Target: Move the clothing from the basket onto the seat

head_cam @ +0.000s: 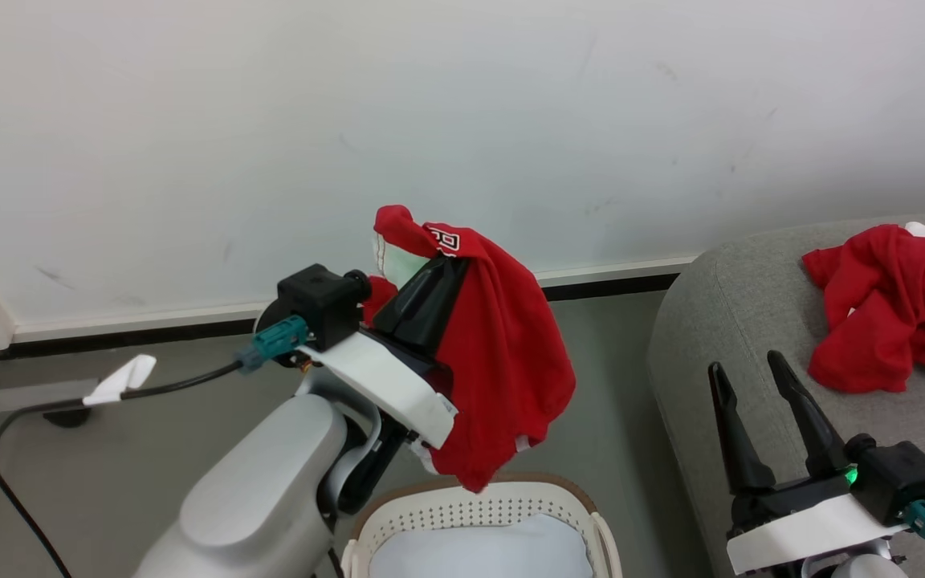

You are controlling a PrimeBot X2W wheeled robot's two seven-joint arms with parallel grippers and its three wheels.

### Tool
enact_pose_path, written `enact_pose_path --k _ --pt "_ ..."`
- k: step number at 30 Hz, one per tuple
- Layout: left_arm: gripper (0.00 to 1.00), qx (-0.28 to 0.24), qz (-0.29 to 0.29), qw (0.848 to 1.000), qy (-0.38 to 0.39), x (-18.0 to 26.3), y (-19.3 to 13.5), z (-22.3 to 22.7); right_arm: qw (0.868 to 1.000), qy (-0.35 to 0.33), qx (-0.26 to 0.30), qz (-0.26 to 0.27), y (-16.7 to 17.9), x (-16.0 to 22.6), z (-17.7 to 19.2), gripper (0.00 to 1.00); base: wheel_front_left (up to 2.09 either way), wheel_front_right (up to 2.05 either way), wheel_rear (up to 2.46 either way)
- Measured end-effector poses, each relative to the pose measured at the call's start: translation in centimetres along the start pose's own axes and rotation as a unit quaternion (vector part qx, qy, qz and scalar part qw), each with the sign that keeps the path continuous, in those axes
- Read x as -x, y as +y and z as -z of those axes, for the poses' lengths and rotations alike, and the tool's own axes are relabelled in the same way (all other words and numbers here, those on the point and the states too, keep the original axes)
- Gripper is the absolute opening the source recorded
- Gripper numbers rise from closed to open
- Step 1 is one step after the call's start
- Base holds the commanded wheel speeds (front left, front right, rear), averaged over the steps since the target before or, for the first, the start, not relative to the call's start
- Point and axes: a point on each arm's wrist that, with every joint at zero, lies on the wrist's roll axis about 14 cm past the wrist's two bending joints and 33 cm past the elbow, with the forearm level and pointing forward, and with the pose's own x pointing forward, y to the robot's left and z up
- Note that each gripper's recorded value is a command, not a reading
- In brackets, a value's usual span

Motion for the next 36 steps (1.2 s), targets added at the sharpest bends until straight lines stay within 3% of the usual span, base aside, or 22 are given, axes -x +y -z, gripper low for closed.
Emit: enact_pose_path --k 12,23,36 --pt "0.0 0.005 0.006 1.0 0.008 0.6 -0.8 0.5 0.995 0.037 -0.01 -0.095 5.4 -0.3 2.1 1.0 0.0 0.0 0.0" --pt "0.0 0.006 0.005 1.0 0.017 1.7 -1.2 0.6 0.972 0.103 -0.018 -0.211 12.1 0.2 5.9 1.0 0.0 0.0 0.0" --pt "0.0 -0.006 0.02 0.999 0.028 3.2 -3.2 0.3 0.949 0.181 -0.031 -0.256 16.9 -0.3 10.6 1.0 0.0 0.0 0.0"
